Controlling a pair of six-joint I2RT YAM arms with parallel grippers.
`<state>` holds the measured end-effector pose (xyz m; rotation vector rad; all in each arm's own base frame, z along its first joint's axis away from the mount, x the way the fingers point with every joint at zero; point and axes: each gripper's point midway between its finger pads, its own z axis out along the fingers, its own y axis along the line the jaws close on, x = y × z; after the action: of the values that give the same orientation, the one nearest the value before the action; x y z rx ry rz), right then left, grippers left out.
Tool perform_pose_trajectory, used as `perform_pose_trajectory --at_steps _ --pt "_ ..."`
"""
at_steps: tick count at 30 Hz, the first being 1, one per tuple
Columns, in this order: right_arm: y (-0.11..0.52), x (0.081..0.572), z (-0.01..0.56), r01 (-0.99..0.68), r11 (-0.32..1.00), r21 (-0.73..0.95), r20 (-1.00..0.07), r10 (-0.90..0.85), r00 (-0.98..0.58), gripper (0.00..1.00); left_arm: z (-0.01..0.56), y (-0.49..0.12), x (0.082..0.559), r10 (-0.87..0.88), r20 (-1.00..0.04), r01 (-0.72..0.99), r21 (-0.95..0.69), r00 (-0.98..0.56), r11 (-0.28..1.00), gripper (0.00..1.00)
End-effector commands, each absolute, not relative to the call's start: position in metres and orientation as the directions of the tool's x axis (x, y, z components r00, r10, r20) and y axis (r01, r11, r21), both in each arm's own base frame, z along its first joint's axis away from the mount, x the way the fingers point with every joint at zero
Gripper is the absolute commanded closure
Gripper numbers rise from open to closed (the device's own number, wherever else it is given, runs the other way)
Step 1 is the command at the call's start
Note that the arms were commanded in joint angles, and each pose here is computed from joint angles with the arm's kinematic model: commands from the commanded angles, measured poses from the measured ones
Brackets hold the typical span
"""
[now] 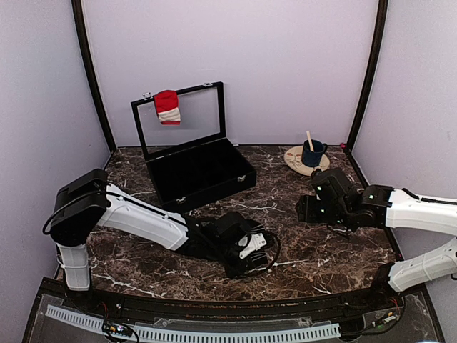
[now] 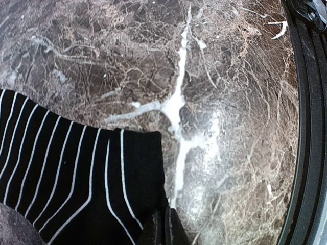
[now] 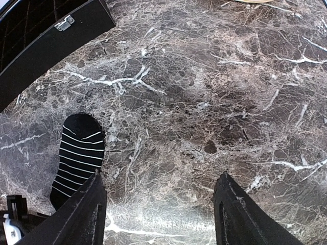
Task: Roll the socks
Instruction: Pick up the sock from the center of the board, then roll the sock at the corner of the board.
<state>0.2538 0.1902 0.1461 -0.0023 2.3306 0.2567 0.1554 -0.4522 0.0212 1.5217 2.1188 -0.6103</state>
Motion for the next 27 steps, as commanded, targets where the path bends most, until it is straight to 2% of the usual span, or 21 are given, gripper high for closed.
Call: perform_pose_trajectory --at_steps 1,11,27 --pt "0.198 0.254 0.150 -0.108 0.971 0.212 -0.718 0.079 -0.691 0.35 0.012 -0.430 0.136 0.805 -0.480 0.937 -0.205 -0.348 0.282 0.99" --pt "0.207 0.245 0.146 -0.193 0.954 0.229 -0.719 0.032 -0.694 0.37 0.026 -0.433 0.131 0.789 -0.443 0.891 -0.360 -0.425 0.277 1.00" --pt "0.242 0.197 0.131 -0.408 0.905 0.119 -0.741 -0.193 -0.643 0.33 0.048 -0.433 0.143 0.735 -0.378 0.763 -0.579 -0.563 0.287 1.00"
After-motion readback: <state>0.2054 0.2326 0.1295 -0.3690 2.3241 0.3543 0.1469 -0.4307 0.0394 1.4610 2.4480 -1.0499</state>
